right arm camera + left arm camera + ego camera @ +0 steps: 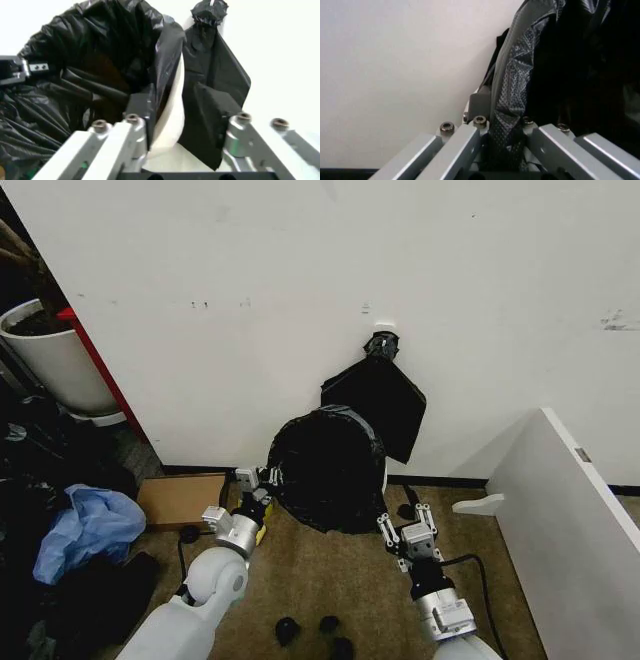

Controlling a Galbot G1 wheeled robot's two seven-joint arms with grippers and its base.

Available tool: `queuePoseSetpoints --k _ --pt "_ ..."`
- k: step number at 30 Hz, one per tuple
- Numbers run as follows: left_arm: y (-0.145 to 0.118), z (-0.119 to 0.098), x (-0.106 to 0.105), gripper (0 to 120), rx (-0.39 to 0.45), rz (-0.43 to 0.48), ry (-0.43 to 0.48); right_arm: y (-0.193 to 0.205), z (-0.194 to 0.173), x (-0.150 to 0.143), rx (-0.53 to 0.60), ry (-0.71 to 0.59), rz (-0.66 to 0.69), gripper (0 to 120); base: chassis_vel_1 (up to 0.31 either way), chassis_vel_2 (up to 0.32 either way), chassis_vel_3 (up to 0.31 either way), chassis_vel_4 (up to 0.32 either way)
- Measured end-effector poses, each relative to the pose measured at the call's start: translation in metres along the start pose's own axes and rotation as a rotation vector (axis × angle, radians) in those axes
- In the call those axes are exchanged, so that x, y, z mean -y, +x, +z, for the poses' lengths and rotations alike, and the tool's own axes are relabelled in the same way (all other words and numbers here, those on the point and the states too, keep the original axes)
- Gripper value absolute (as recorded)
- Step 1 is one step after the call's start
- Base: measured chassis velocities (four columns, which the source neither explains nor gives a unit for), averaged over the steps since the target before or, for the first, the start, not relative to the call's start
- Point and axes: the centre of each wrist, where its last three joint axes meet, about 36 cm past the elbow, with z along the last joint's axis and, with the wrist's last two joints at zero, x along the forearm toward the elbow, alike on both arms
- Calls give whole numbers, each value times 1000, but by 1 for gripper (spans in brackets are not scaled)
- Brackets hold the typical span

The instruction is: Place the garbage bag over the trash bin.

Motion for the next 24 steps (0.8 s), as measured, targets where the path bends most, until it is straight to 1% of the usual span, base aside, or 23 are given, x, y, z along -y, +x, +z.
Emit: queuePoseSetpoints --k 1,7,15,18,23,24 --pt "0 0 0 0 0 0 0 0 0 0 0 0 0 28 0 0 0 0" --pt "1 1 1 0 -1 1 0 1 5 2 11 -31 -51 1 0 0 0 0" --pt "5 -2 3 0 4 5 1 0 6 1 12 -55 -67 0 0 0 0 0" --pt "7 -3 2 0 4 3 1 -4 7 4 30 -80 -53 0 0 0 0 0" --pt "12 -5 1 0 5 -3 0 -16 12 18 71 -140 -37 0 0 0 0 0" --pt "14 -7 1 0 5 -3 1 -19 15 23 84 -177 -48 0 0 0 0 0"
